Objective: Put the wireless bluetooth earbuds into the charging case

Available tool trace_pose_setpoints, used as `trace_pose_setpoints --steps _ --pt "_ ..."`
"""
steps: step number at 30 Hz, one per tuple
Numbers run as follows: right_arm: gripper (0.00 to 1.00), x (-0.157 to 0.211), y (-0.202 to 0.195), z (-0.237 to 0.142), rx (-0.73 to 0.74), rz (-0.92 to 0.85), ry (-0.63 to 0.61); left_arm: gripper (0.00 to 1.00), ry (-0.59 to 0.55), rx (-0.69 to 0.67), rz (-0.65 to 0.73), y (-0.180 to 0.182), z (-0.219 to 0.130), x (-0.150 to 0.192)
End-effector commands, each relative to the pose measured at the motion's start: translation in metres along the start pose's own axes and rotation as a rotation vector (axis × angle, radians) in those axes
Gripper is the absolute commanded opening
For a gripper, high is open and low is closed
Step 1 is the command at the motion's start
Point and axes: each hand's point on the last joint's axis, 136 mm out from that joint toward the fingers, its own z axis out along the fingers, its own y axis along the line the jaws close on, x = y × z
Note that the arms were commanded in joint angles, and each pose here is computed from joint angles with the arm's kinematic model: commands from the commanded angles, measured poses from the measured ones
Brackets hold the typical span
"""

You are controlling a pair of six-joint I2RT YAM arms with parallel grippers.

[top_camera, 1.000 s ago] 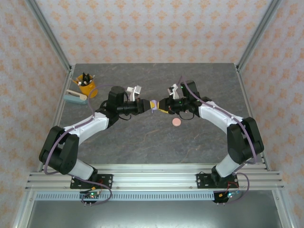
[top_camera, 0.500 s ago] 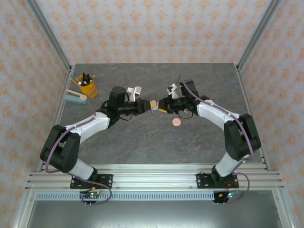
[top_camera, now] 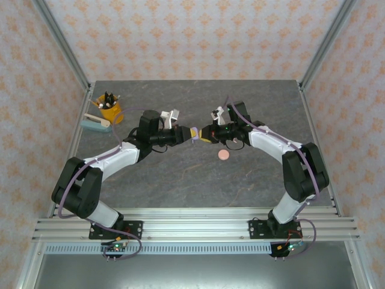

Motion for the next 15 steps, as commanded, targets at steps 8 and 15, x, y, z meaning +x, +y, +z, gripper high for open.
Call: trace_pose_setpoints --steps 8,15 --pt "0.0 -0.024 0.001 -0.004 0.062 -0.031 -0.056 0.5 0.017 0.026 0.037 -0.019 0.002 0.002" --pt "0.0 -0.026 -0.008 -0.004 0.144 -0.06 -0.026 0.76 -0.018 -0.014 0.071 -0.028 -0.01 -0.009"
